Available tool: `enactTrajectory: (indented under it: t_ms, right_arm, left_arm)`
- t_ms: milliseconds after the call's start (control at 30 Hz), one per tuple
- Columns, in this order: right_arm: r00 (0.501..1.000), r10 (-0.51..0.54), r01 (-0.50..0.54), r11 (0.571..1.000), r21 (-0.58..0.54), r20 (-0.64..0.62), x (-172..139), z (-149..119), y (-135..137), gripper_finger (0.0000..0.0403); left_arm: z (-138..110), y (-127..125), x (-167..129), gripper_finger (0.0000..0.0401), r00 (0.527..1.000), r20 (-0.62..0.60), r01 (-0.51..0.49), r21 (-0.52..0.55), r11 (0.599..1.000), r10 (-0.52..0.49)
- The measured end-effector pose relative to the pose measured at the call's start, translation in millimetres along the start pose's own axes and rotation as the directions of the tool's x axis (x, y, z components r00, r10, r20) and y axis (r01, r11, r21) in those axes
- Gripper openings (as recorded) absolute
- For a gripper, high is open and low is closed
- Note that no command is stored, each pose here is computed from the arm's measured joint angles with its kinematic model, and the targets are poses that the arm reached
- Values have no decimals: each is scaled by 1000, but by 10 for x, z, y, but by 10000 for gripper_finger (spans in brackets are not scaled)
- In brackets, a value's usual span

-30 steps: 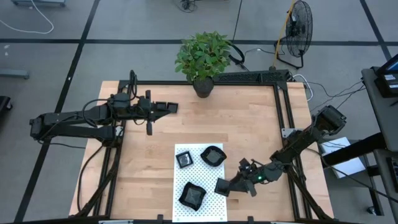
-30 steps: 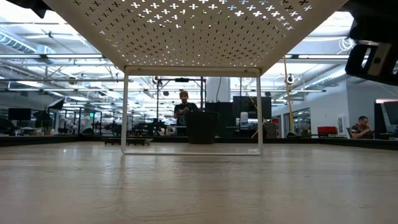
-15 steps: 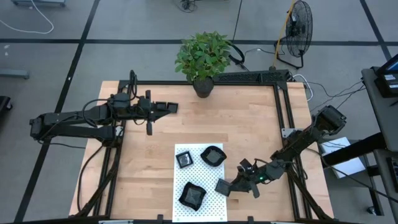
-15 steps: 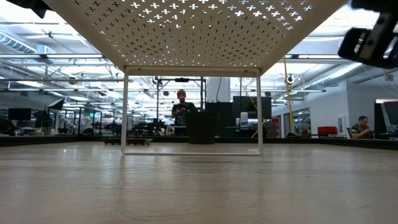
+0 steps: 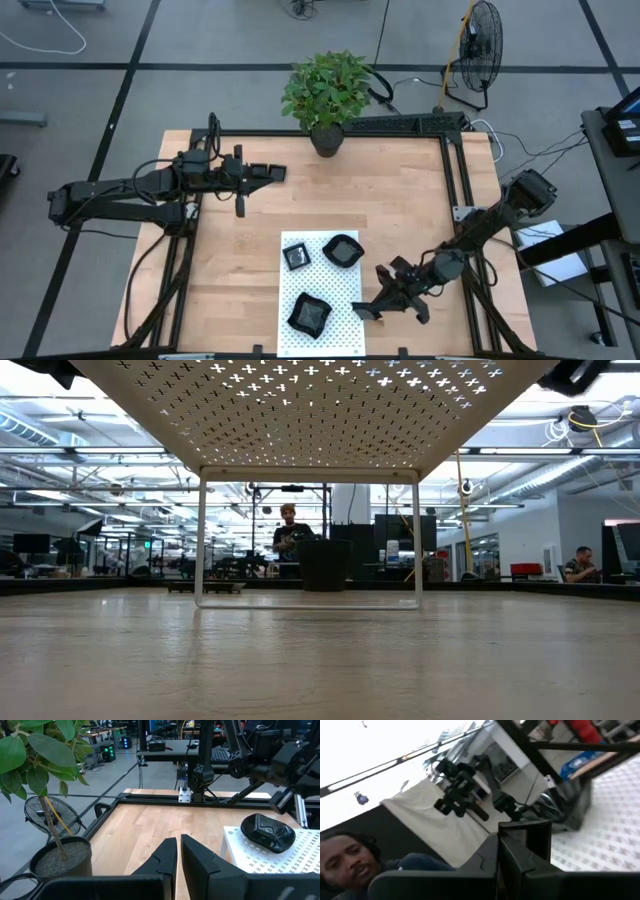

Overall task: Pick & Place Mini shaped plates
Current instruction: Stack the square plate on top of the square plate on the shelf

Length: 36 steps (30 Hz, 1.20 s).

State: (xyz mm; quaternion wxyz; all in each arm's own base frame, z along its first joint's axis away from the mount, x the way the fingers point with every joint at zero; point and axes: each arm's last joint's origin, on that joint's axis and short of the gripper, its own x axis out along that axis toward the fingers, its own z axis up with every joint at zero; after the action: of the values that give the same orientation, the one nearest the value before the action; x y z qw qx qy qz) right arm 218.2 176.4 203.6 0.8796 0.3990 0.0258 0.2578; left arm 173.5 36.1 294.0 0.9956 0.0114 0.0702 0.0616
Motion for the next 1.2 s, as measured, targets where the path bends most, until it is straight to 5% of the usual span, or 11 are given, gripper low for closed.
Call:
enactTrajectory:
  t_ms: [233,500,700,867,1000,1200]
  right_arm:
    - [988,-33,16,993,-113,-153,351,185,35,1]
    - [954,-140,39,935,-353,-266,866,792,332,0]
    - [910,-351,147,772,-618,-222,1000,1430,495,0]
    - [876,-464,224,635,-740,-132,962,1841,378,0]
    - [851,-505,209,574,-792,-142,957,1969,149,0]
    - [789,-574,102,474,-874,-219,1102,1825,-288,0]
  left_arm:
    - [0,0,0,31,1000,0,0,0,1000,0]
    - [0,0,-1,31,1000,0,0,0,1000,0]
    - [0,0,0,31,1000,0,0,0,1000,0]
    - [0,1,0,31,1000,0,0,0,1000,0]
    - [0,0,-1,31,1000,0,0,0,1000,0]
    - [0,1,-1,31,1000,0,0,0,1000,0]
